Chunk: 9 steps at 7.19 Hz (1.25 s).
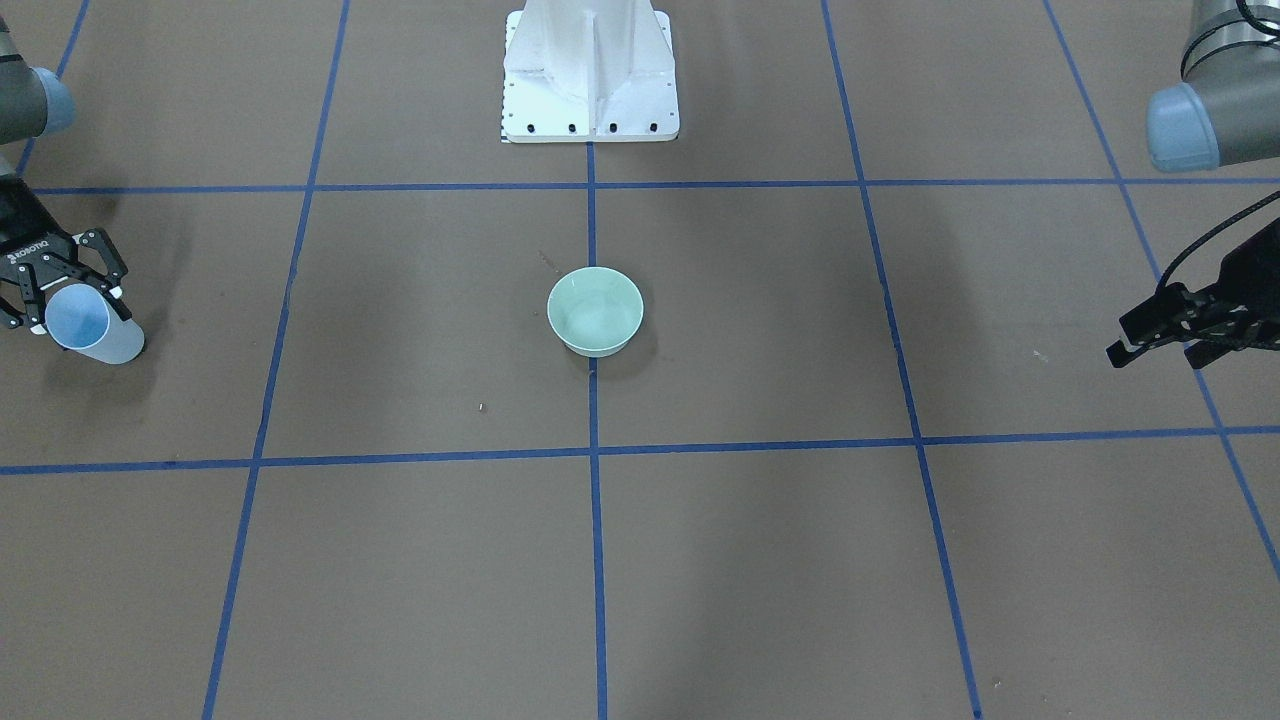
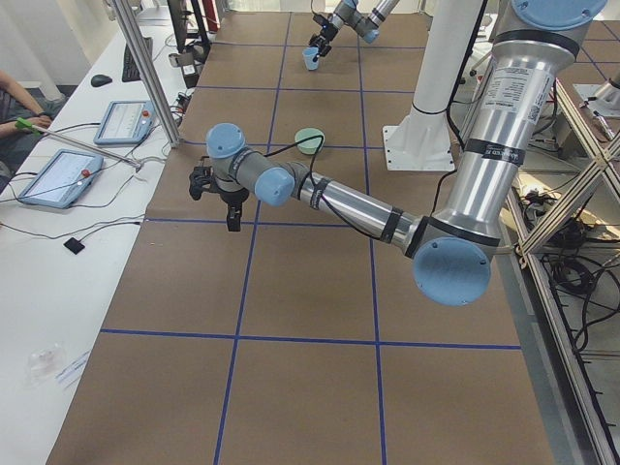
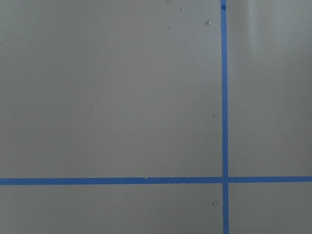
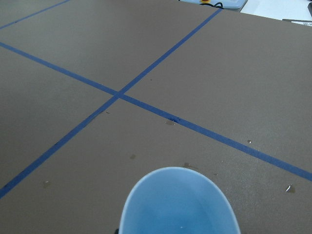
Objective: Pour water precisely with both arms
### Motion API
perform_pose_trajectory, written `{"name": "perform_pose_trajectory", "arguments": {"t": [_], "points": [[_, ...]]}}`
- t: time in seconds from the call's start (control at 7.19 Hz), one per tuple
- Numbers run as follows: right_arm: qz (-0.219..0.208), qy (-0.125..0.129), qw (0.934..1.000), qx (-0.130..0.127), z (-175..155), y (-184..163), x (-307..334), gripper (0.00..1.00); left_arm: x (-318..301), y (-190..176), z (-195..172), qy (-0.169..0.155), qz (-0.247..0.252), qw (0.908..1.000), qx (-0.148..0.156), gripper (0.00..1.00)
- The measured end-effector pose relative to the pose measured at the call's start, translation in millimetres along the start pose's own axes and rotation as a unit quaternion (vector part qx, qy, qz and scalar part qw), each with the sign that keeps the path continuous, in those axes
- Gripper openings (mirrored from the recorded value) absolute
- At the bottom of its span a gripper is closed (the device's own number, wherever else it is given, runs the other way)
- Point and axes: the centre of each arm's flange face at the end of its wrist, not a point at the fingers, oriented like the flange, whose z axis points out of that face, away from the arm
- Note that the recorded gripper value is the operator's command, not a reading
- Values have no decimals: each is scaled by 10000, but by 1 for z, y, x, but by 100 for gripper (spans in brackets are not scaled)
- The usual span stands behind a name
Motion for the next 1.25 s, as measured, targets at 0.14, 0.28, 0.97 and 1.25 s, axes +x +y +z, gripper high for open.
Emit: {"name": "perform_pose_trajectory", "arguments": {"t": [0.14,0.28,0.97,1.25], "points": [[1,8,10000,-26,-1,2,1,99,0,0,0,0,-1,10000,1,99],[2,16,10000,-47,-3,4,2,99,0,0,0,1,0,10000,3,99],[7,39,9999,-127,-32,22,14,99,-1,-1,0,-7,-15,10000,-8,99],[11,-23,9998,-194,-57,35,20,99,-1,0,0,-6,-14,10000,-1,99]]}}
